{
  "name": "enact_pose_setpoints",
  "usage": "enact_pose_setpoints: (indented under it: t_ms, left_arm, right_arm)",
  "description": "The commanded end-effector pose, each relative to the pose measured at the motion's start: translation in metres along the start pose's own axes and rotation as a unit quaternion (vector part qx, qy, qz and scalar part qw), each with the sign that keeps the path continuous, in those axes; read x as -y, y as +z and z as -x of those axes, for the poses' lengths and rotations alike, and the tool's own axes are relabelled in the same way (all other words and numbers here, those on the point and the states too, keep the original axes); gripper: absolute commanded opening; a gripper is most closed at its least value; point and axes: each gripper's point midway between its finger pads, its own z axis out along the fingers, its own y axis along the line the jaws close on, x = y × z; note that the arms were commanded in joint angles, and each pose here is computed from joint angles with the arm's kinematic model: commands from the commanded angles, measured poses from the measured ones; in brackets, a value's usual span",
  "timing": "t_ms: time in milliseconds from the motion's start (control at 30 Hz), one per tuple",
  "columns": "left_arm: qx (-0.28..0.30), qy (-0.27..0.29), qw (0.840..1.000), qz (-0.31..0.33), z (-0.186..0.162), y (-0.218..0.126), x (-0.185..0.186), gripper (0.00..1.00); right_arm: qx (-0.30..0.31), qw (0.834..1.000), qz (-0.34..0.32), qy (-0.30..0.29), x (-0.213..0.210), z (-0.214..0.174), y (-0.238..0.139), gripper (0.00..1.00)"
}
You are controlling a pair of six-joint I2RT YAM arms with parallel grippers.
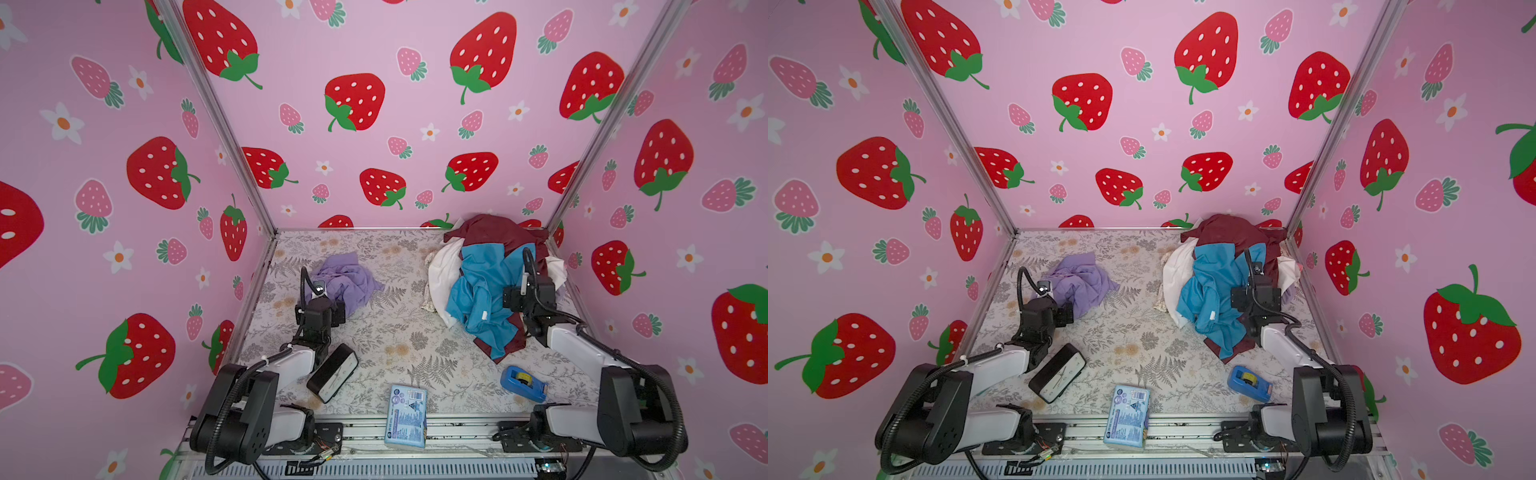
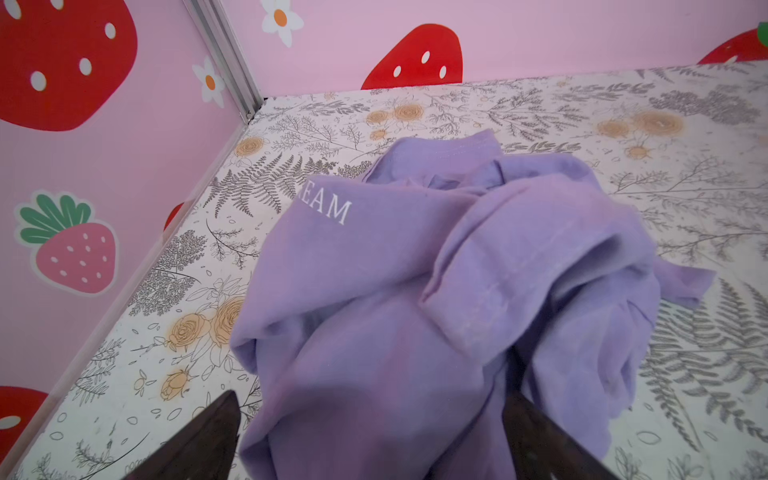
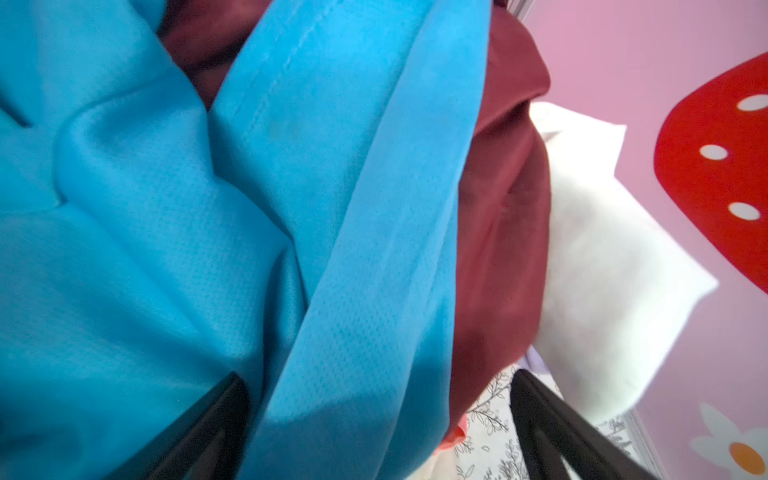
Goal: Pick out a specific cloth from the pile
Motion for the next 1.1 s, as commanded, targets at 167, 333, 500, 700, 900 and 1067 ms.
enact_pose_setpoints:
  t_ms: [167,333,500,700,900,1067]
  left_arm:
    - [0.076,-0.015,0.997,0.012,0.022,0.012,-0.01,0.99]
    - [0.08,-0.044,0.996,0.012,0.012,0.018,-0.019,0.99]
    - [0.07,-0.047,0.996,0.002,0.009,0.024,-0.017,0.99]
    - [0.055,-0.071,0.996,0.006,0.008,0.031,-0.027,0.99]
    - [0.019,-0.066,0.997,-0.018,0.007,0.043,-0.022,0.99]
    - [0.018,-0.066,0.997,-0.019,0.007,0.044,-0.021,0.99]
  right_arm:
    - [0.152,0.987,-0.046,0.018,0.021,0.027,-0.005,1.0]
    - [0.142,0.989,-0.029,0.023,0.012,0.009,0.007,1.0]
    - [0.193,0.98,0.001,0.052,0.005,0.014,-0.005,1.0]
    - [0.216,0.975,0.004,0.056,0.003,0.002,-0.007,1.0]
    - [0.192,0.98,0.013,0.046,-0.004,0.002,0.006,1.0]
    - [0.188,0.981,0.013,0.045,-0.004,0.002,0.007,1.0]
